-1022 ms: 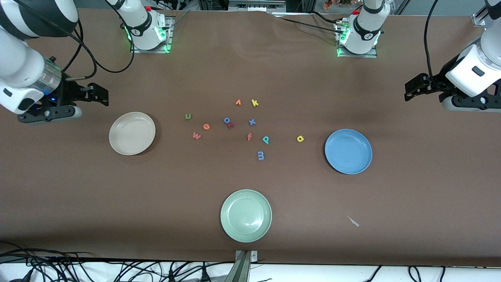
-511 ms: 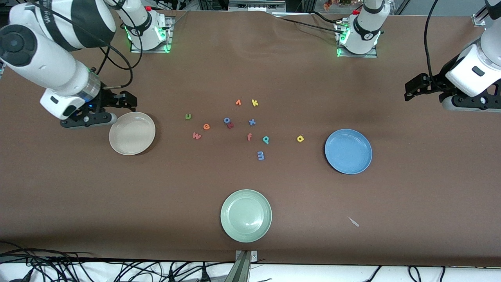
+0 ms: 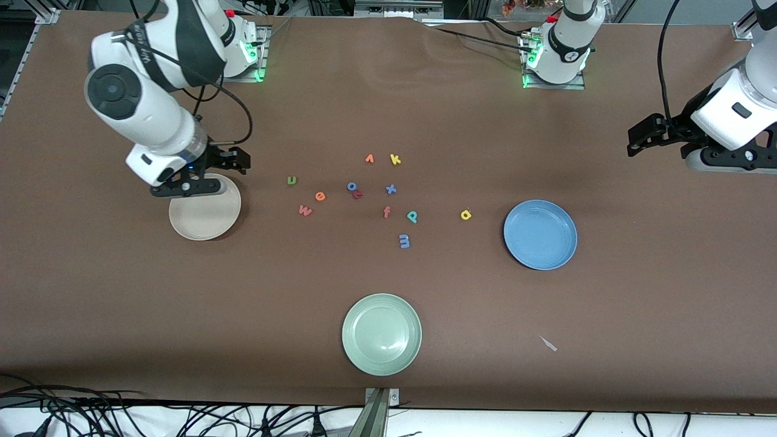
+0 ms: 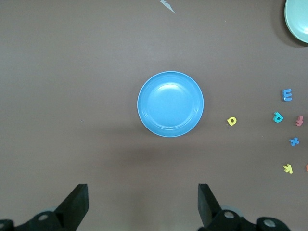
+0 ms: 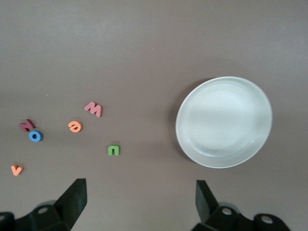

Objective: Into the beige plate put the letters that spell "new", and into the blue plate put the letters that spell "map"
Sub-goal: 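Reach the right gripper to the green n while the left gripper reaches the d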

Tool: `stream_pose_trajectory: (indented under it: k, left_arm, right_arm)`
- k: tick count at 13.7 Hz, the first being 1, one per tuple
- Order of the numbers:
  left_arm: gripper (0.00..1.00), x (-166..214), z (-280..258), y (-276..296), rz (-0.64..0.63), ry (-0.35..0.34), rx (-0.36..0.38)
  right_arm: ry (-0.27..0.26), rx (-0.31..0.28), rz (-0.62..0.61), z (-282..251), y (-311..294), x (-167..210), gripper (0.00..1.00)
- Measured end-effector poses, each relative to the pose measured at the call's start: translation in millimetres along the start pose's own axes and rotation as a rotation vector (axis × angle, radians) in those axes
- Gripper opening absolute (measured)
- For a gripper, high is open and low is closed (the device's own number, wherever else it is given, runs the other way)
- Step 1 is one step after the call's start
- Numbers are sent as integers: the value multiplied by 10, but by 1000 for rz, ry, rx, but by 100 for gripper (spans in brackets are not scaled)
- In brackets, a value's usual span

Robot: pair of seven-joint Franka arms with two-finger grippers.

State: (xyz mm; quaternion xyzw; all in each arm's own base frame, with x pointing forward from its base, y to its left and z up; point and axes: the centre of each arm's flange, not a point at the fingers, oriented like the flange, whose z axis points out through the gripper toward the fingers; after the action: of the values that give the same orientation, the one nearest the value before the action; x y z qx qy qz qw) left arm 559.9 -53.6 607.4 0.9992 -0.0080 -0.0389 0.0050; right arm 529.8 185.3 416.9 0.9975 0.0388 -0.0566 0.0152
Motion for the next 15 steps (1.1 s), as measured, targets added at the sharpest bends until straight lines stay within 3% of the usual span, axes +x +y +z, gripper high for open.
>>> stream_pose_trajectory:
  k: [6, 12, 15]
  left_arm:
    - [100, 0, 0, 0, 0, 0, 0]
    - [100, 8, 21, 36, 7, -4, 1]
    - [100, 119, 262, 207, 37, -48, 4]
  right_arm:
    - [21, 5, 48, 628, -399, -281, 100]
    - [83, 35, 46, 1192, -613, -582, 100]
    - [121, 61, 43, 1479, -599, -674, 100]
